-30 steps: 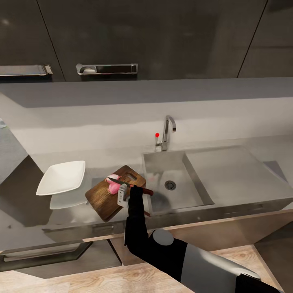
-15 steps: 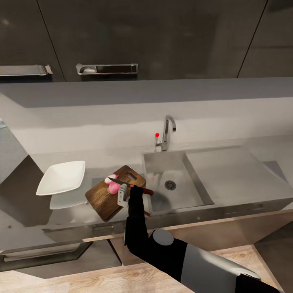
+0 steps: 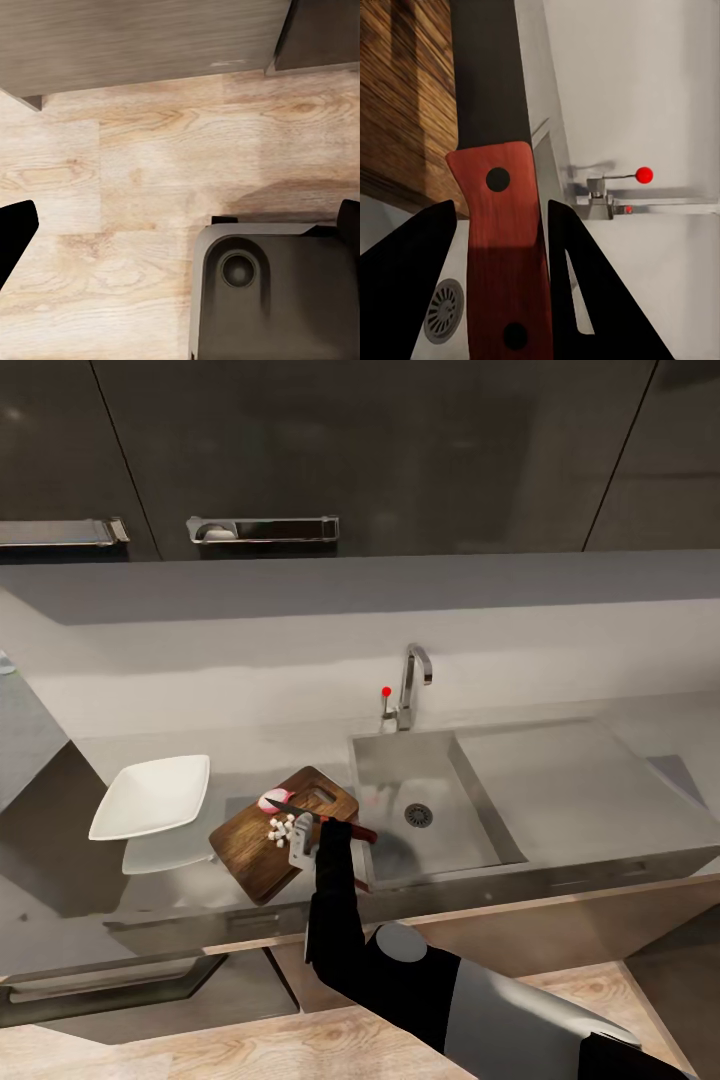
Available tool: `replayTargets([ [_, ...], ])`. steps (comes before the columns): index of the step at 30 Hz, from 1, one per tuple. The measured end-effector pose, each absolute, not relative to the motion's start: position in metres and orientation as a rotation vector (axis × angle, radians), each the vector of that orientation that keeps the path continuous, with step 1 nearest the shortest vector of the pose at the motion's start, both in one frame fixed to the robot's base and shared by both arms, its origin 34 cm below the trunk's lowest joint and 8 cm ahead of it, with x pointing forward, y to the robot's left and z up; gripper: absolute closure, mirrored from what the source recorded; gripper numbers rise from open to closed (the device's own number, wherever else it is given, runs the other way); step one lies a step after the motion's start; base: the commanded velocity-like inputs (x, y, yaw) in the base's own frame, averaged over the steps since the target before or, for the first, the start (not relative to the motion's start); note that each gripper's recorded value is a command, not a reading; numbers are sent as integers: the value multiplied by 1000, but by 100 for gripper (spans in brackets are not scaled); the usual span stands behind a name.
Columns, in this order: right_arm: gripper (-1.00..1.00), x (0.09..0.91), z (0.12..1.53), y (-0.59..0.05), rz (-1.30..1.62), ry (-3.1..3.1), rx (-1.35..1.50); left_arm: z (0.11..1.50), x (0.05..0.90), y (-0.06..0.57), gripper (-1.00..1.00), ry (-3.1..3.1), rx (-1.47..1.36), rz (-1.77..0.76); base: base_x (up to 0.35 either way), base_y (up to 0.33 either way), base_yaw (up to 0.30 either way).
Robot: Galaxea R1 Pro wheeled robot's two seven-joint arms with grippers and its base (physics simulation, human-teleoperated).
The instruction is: In the kitchen, take the Vidalia onion out of the sink, dice it on the chopping board with the paring knife, put the diced onion into the bowl on the countertop, then place both the paring knife and the chopping board into the sink.
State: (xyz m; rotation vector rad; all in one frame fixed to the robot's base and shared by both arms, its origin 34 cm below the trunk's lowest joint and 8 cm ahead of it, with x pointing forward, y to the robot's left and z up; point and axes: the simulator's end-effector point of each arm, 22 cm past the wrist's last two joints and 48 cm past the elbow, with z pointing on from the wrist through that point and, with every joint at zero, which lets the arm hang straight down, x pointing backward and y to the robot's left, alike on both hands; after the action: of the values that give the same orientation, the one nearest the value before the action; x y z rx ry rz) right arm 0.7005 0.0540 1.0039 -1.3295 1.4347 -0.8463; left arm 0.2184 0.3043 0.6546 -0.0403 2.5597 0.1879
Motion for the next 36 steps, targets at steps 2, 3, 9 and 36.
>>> replayTargets([
  [2, 100, 701, 1005, 54, -846, 1433, -1328, 655, 218, 305, -100, 2560, -40, 188, 0, 0, 0],
  [3, 100, 701, 1005, 55, -845, 1430, -1326, 655, 218, 304, -100, 2560, -40, 188, 0, 0, 0],
  [9, 100, 701, 1016, 60, -835, 1409, -1303, 655, 218, 305, -100, 2560, -41, 189, 0, 0, 0],
  [36, 100, 700, 980, 46, -843, 1481, -1388, 654, 214, 304, -100, 2570, -40, 190, 77, 0, 0],
])
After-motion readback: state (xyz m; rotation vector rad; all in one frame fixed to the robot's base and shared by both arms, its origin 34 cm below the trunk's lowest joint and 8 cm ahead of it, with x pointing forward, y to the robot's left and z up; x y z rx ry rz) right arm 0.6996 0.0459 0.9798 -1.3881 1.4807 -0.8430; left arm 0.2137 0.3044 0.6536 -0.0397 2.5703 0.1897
